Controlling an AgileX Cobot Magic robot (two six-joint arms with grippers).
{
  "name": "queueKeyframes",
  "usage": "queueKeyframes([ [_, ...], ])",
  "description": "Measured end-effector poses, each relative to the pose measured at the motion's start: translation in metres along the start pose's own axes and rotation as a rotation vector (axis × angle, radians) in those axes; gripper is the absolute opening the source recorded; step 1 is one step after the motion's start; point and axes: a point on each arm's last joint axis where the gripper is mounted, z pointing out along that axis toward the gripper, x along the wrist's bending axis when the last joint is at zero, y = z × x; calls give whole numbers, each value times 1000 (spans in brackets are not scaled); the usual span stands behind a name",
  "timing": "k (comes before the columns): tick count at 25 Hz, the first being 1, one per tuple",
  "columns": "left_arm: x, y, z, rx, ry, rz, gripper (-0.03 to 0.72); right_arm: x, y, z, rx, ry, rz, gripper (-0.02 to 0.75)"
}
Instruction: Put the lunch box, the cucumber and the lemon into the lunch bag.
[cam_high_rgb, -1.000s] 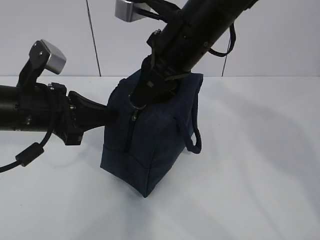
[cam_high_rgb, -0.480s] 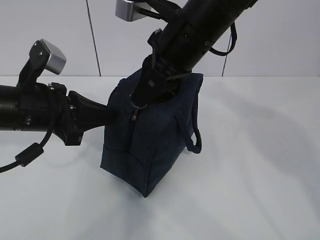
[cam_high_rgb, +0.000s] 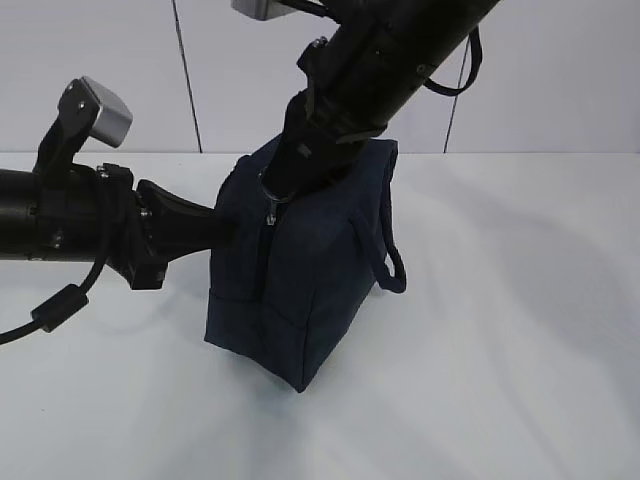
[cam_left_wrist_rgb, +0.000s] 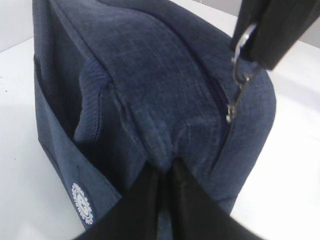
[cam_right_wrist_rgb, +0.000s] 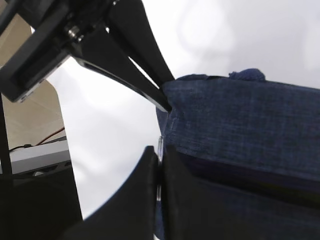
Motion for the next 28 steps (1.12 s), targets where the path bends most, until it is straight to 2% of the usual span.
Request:
queueKeyframes([
  [15,0,-5,3,19,-20,2,11,-7,9,-9,-56,-74,-17,20],
  [28,0,-7,4,38,-33,20,10,-41,-3,-29,-139,-178,69,20],
])
